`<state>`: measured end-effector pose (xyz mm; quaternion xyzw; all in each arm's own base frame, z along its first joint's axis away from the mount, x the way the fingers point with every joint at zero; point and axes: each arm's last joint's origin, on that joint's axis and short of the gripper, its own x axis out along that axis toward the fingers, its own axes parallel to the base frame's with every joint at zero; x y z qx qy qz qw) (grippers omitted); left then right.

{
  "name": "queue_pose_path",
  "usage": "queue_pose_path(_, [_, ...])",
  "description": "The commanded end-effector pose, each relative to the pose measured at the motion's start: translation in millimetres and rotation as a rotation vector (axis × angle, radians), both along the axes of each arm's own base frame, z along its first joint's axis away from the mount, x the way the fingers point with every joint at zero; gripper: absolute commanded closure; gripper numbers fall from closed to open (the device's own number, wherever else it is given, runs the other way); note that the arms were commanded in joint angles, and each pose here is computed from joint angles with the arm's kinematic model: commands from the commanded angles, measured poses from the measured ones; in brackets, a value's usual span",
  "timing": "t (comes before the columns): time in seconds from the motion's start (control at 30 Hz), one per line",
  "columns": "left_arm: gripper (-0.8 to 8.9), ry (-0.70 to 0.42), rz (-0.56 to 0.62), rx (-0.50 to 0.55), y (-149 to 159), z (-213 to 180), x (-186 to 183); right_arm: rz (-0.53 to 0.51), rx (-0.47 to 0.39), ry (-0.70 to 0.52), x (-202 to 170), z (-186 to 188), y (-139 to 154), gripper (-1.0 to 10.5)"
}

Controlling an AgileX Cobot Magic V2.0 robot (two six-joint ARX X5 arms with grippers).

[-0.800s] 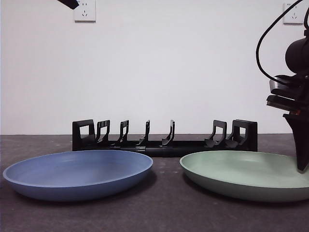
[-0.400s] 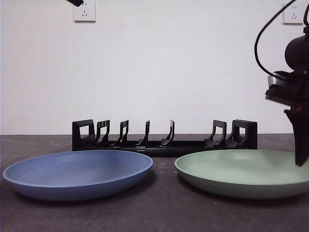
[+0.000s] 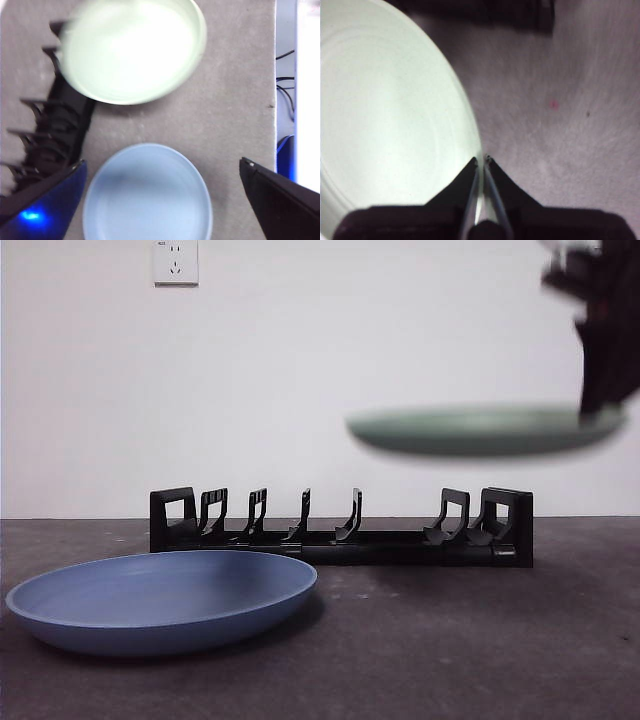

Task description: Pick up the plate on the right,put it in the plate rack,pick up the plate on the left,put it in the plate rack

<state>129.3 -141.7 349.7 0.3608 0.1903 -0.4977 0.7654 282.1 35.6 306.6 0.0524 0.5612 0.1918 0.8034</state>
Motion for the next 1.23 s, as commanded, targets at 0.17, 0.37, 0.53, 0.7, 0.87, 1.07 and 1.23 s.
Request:
queue_pose_path(0.17, [0.33, -0.177, -0.017, 0.064, -6.1, 5.3, -0.9, 0.047, 0.076, -0.073, -13.3, 54.5, 3.2, 9.6])
queue_pose_path(0.37, [0.33, -0.302, -0.009, 0.108, -11.1, 9.5, -2.4, 0.1, 0.097, -0.103, -21.2, 78.1, 25.0, 9.6])
queue_pose_path(0.53, [0.33, -0.341, -0.021, 0.124, -14.5, 10.7, -5.7, 0.173, 0.112, -0.116, -25.7, 80.2, 56.9, 9.6])
queue_pose_path(0.7, [0.33, -0.357, -0.033, 0.136, -17.0, 10.7, -9.1, 0.235, 0.072, -0.086, -28.4, 71.9, 86.5, 9.6])
queue_pose_path(0.87, [0.33, -0.376, -0.071, 0.155, -19.1, 10.3, -12.4, 0.275, 0.074, -0.074, -31.6, 68.5, 103.8, 9.6])
queue_pose_path(1.07, [0.43, -0.36, -0.096, 0.188, -19.3, 6.9, -14.1, 0.277, 0.086, -0.08, -33.0, 69.7, 108.6, 9.6])
queue_pose_path(1.23, [1.86, -0.328, -0.118, 0.229, -20.6, 1.6, -15.6, 0.274, 0.089, -0.084, -33.1, 71.4, 108.6, 9.6])
